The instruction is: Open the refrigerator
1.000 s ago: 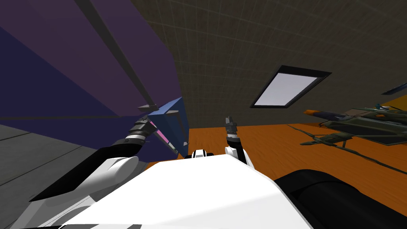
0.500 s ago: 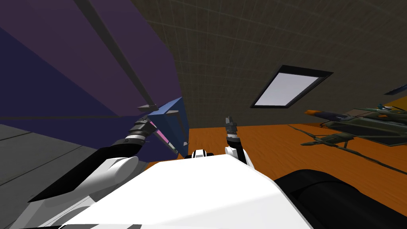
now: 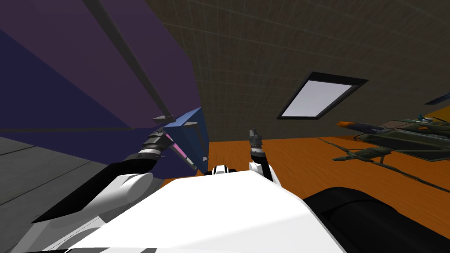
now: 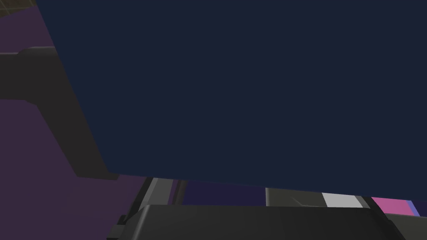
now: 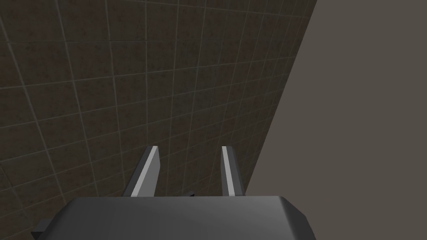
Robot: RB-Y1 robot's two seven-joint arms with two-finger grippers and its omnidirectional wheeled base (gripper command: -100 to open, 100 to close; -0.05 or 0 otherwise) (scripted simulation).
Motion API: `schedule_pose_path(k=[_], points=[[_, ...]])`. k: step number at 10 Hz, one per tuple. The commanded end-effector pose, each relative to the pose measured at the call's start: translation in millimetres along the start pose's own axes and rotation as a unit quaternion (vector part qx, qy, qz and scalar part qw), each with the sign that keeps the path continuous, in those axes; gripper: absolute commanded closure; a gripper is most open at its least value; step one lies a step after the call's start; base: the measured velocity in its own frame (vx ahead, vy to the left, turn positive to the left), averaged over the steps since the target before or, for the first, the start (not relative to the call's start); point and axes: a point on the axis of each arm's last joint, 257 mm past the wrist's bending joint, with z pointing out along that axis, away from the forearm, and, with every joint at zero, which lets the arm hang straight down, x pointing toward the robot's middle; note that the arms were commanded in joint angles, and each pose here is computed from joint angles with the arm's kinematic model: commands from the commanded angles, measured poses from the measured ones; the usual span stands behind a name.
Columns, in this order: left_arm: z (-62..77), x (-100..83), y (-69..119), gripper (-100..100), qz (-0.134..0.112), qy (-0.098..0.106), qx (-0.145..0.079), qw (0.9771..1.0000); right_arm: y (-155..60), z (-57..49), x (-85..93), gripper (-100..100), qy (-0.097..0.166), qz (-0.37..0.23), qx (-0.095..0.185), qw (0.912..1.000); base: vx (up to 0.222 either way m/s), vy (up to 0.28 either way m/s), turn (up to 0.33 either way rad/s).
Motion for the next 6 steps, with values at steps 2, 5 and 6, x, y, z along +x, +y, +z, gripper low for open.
schedule_pose_path(k=[2, 5, 6], points=[[0.6, -1.6, -4.0, -100, -0.001, 0.000, 0.001, 1.0000, 0, 0.0, 0.0, 0, 0.000, 0.000, 0.000, 1.0000, 0.010, -0.003, 0.056], [-1.8, -25.9, -4.5, 100, 0.001, -0.027, 0.000, 0.9996, 0, 0.0, 0.0, 0, 0.000, 0.000, 0.000, 1.0000, 0.040, -0.130, 0.047], [-1.8, -25.9, -4.5, 100, 0.001, -0.027, 0.000, 0.9996, 0, 0.0, 0.1, 0, 0.000, 0.000, 0.000, 1.0000, 0.110, -0.250, 0.068]])
